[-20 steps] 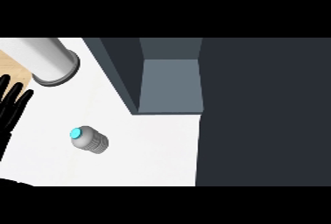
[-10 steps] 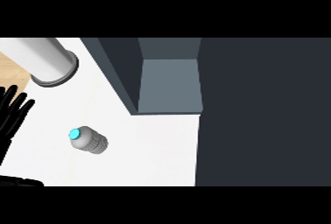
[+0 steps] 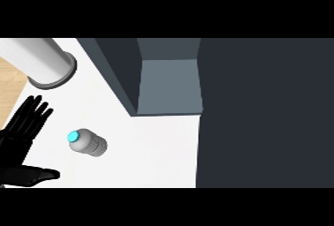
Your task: Pick up the bottled water, place it into the cabinet and close the cabinet
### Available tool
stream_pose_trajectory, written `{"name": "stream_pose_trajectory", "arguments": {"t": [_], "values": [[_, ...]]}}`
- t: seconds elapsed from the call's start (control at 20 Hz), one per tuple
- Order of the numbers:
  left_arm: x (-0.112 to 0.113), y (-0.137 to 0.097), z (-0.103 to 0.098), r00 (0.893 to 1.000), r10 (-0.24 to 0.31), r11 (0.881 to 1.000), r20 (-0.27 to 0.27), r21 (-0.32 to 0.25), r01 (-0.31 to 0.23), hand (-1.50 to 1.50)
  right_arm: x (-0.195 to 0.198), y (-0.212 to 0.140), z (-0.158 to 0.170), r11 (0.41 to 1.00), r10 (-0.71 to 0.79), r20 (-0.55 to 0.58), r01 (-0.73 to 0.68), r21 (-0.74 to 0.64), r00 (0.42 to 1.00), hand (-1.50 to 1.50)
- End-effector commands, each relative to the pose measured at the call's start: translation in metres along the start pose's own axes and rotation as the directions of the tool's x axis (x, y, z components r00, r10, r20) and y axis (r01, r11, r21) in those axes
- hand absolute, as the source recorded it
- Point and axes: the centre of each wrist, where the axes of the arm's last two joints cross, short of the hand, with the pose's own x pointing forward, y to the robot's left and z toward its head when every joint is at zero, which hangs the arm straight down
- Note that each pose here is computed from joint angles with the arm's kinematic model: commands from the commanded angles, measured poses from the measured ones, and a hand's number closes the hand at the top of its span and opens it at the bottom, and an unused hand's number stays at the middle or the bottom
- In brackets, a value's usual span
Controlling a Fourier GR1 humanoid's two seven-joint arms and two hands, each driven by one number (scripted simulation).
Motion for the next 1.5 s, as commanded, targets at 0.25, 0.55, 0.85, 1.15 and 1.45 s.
{"name": "stream_pose_trajectory", "arguments": {"t": [0.25, 0.55, 0.85, 1.15, 1.45], "values": [[-0.085, 0.001, 0.004, 0.989, 0.098, 0.995, -0.115, 0.004, -0.098, -1.5, 0.046, 0.017, 0.011, 1.0, 0.008, 0.059, -0.009, 0.025, 0.998, -1.5], [-0.117, 0.016, -0.022, 0.987, 0.074, 0.997, -0.142, 0.016, -0.072, -1.5, 0.026, 0.009, 0.018, 1.0, 0.018, 0.044, -0.019, 0.017, 0.999, -1.5], [-0.162, -0.005, -0.018, 0.982, 0.132, 0.989, -0.134, -0.053, -0.14, -1.5, 0.032, 0.008, 0.022, 1.0, 0.014, 0.044, -0.015, 0.016, 0.999, -1.5], [-0.183, -0.013, -0.02, 0.984, 0.131, 0.987, -0.122, -0.075, -0.141, -1.5, 0.035, 0.021, 0.022, 1.0, -0.002, 0.045, 0.001, 0.014, 0.999, -1.5], [-0.194, -0.014, -0.016, 0.984, 0.155, 0.983, -0.082, -0.085, -0.162, 1.5, 0.043, 0.017, 0.026, 1.0, 0.011, 0.059, -0.012, 0.024, 0.998, -1.5]]}}
